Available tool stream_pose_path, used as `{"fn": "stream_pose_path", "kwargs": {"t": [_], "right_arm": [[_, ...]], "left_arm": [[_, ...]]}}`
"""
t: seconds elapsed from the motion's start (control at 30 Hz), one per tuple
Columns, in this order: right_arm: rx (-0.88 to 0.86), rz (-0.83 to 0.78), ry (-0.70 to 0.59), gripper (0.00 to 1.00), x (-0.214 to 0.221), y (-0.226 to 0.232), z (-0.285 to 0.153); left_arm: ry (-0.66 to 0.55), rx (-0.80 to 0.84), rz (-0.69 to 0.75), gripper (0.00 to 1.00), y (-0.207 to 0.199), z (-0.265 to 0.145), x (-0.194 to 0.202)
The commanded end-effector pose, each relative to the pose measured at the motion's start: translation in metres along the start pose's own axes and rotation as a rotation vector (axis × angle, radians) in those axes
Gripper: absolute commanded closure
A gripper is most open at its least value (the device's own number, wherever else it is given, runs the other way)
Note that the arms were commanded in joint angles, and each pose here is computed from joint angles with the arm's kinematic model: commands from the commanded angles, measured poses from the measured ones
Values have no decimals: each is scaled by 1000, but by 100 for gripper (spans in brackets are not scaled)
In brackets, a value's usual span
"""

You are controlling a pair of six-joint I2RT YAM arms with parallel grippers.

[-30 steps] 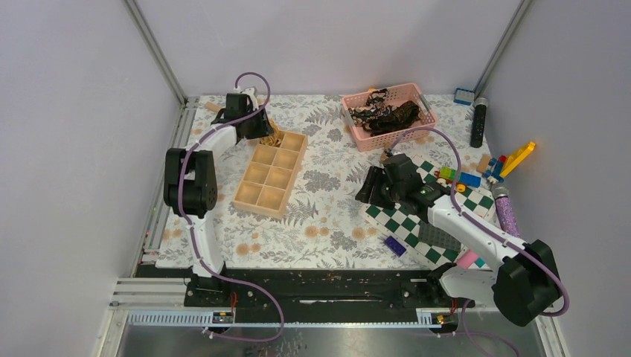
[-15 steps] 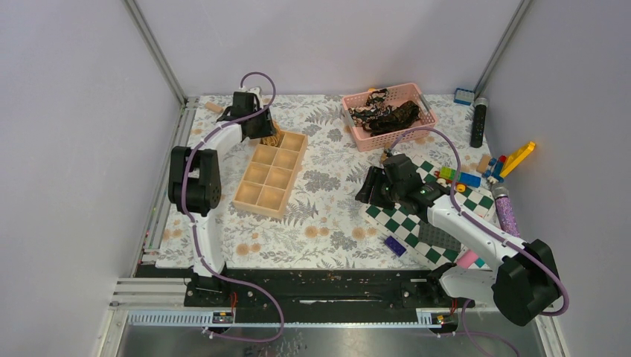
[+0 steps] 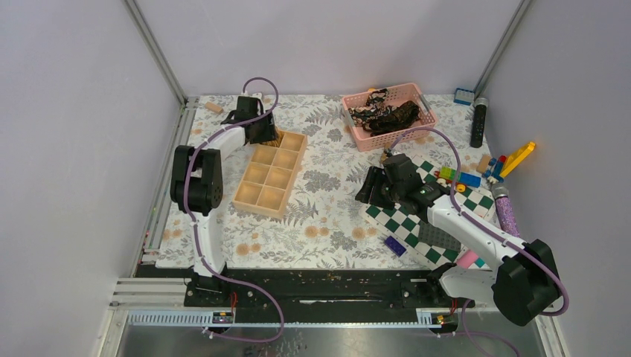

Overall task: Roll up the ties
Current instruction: Place the tie in the storage box.

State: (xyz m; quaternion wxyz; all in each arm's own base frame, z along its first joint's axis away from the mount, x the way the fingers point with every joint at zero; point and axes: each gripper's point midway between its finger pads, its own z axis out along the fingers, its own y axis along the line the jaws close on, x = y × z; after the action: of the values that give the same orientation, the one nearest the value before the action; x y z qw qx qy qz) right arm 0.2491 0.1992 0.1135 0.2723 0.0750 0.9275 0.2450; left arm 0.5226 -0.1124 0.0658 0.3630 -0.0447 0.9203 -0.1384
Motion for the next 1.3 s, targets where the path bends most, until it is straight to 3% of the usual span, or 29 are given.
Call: {"fn": "stream_pose_path", "kwargs": {"t": [0.0,0.23,0.73,0.8,1.27], "right_arm": [[-29,-8,-30,42,-13,10,-7],[-29,-10,-37,42,-14,10,-8],[-27,-9,-38,42,-12,8,-9],[-25,-7,-39,42,-12,7,-9],[-26,-6,-40,41,-12,7,-9]], "left_arm": [[0,-43,-9,49,2,6,-8],[23,-49,-9,34,2,4,-3],[-91,-79,-21,17,-3,-36,-34],[-95,-76,-14,2,-6,-41,-38],[-152,-204,-22,1,8,-73,-56]]}}
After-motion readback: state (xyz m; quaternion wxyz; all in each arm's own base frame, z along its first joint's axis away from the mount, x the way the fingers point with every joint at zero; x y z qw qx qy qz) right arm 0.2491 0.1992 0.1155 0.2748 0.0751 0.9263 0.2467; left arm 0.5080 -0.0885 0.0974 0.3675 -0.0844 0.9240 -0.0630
